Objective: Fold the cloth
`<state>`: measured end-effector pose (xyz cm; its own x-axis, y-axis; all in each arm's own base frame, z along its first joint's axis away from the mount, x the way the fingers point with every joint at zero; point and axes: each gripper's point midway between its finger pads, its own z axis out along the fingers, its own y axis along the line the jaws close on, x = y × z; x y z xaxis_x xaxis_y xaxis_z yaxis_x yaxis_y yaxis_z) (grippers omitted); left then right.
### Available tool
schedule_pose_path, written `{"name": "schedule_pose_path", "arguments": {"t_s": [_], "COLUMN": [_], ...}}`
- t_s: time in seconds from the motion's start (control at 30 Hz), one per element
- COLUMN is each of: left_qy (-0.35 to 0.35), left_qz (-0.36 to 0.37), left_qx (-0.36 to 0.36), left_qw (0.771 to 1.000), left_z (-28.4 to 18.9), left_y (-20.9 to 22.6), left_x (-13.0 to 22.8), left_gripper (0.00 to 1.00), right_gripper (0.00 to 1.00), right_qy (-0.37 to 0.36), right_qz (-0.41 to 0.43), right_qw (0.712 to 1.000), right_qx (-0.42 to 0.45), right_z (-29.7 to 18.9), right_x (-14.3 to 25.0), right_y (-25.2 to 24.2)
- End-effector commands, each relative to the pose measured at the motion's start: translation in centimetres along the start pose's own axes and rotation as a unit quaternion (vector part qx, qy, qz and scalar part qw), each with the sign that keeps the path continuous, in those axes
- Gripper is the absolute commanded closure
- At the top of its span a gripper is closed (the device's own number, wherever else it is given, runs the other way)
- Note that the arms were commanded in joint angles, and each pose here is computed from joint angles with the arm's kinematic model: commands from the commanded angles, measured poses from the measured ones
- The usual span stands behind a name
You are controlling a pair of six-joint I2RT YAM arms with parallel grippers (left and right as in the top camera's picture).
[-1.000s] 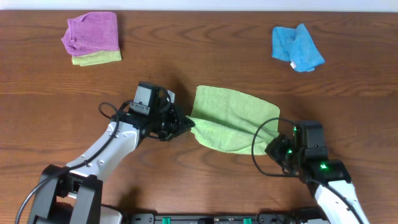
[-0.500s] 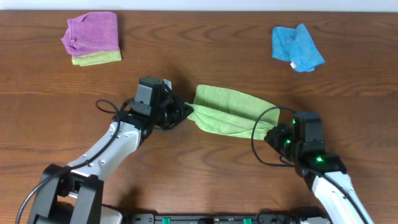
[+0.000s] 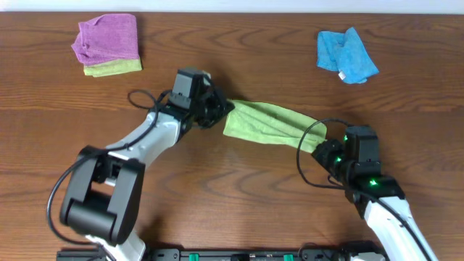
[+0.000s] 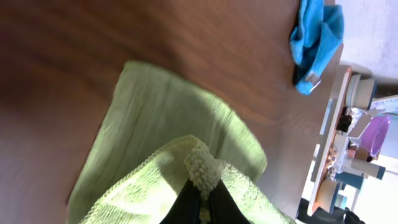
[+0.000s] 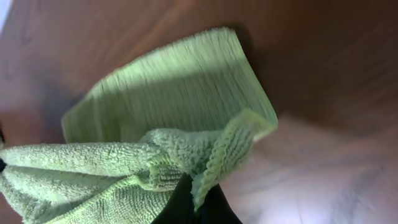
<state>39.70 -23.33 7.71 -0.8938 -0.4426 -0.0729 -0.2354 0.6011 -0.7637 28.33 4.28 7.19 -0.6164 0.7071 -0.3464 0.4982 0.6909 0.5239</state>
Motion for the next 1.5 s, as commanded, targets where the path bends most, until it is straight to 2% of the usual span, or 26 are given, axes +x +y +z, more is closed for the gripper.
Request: {"name": "schedule_pose_path", "arguments": {"t_s": [0.0,0.2,0.63,1.47], "left_qy": [-0.076,-0.107,-0.138,-0.161], "left_qz": [0.002,0.011,0.014,0.016], "left_qx": [-0.039,-0.052,-0.072,-0.121], "left_qw": [0.996,0.993,0.988,0.979], "left_z": [0.2,0.9,1.9,4.4], "left_y": [1.3,1.1,2.2,6.5], "left_x": [-4.9,-7.0,-8.7,-9.8], "left_gripper": [0.94,0.94,0.94,0.94], "right_gripper": [0.99,0.99,0.99,0.99], "right_qy": [-0.075,-0.078,-0.100,-0.097], "right_qz": [0.009,-0.002,-0.019,-0.045], "right_qw": [0.994,0.993,0.991,0.990], "right_qx": [0.081,0.091,0.090,0.093], "right_z": [0.1,1.9,3.9,7.4], "right_x": [-3.3,-4.2,-6.2,-6.3], "right_y": [-3.3,-3.9,-4.4,-5.0]}}
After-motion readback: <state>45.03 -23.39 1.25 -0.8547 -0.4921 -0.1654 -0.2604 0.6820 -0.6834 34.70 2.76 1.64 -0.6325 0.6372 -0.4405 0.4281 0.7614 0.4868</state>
